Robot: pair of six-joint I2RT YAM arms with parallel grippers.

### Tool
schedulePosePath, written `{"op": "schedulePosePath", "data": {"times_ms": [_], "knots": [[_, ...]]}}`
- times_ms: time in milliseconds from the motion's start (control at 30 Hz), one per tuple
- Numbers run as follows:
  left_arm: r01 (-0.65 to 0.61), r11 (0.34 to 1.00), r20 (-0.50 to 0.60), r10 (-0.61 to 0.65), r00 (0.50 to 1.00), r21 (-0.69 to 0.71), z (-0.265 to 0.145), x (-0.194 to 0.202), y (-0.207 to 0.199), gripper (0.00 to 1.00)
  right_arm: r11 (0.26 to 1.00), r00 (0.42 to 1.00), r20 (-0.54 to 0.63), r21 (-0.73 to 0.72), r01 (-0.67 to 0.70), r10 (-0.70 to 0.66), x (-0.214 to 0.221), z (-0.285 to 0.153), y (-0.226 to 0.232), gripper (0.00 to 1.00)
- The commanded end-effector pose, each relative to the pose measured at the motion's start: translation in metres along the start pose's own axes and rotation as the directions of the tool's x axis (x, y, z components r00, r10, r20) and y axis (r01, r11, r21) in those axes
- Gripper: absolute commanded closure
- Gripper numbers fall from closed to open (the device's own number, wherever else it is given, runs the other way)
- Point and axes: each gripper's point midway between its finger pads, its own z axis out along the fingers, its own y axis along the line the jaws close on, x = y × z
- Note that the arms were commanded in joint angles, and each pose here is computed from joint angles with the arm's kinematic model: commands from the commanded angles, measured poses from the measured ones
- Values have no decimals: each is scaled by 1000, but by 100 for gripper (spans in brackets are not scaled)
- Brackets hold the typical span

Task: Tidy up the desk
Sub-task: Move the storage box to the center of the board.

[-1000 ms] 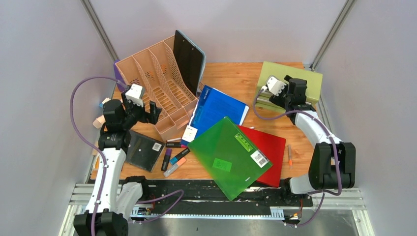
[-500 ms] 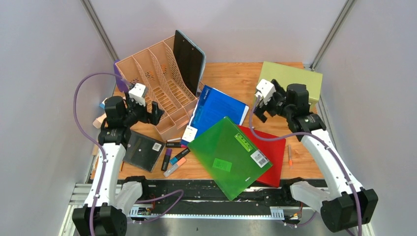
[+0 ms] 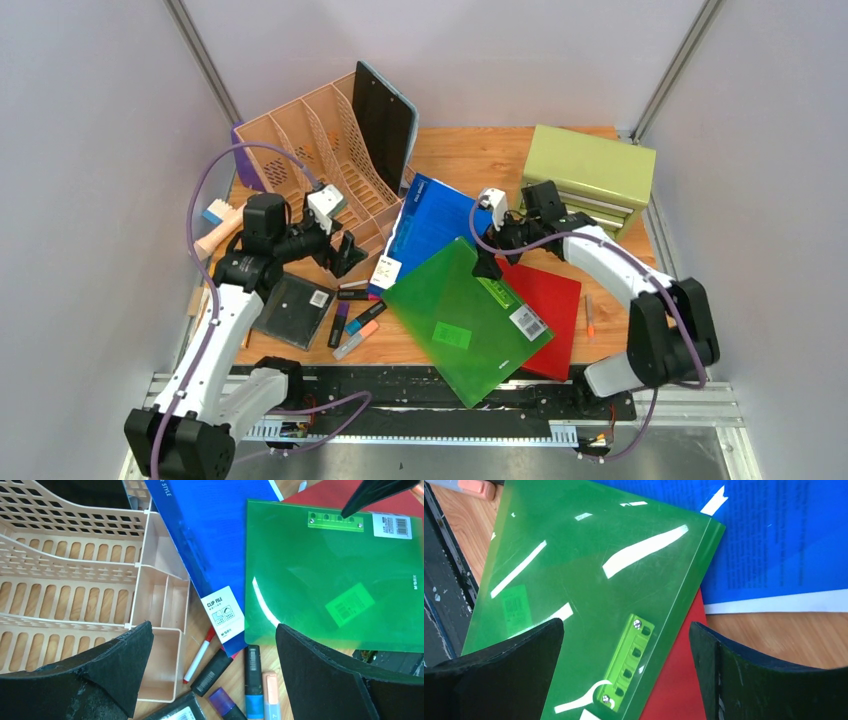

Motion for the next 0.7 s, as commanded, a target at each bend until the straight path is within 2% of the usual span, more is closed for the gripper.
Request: {"op": "schedulePosePath", "data": {"times_ms": [0,100,167,200,333,467,500,667], "knots": [[-73,996,-2,73,997,52,5,1,-9,0,997,999,33,-75,-31,34,-25,17,-5,2],[-174,981,-59,179,982,84,16,16,-13,0,995,998,20,-88,-52,54,-30,29,-15,3],[-266,957,-104,278,955,116,25,29,-17,0,992,997,13,-106,-74,75,-31,37,-18,3],[-336,931,-124,353,927,143,30,36,-23,0,990,996,7,-113,-83,84,-31,41,-20,3],[-479,848,-154,517,842,229,54,61,-37,0,985,993,-20,-124,-118,116,-28,53,-28,4],[-573,767,-117,622,774,289,73,82,-59,0,979,989,-50,-145,-144,138,-21,61,-29,4],[-610,737,-78,654,753,290,79,79,-67,0,977,988,-59,-150,-153,146,-18,62,-28,4],[-714,637,-22,751,660,290,95,109,-82,0,964,982,-77,-191,-187,175,-16,68,-24,5]]}}
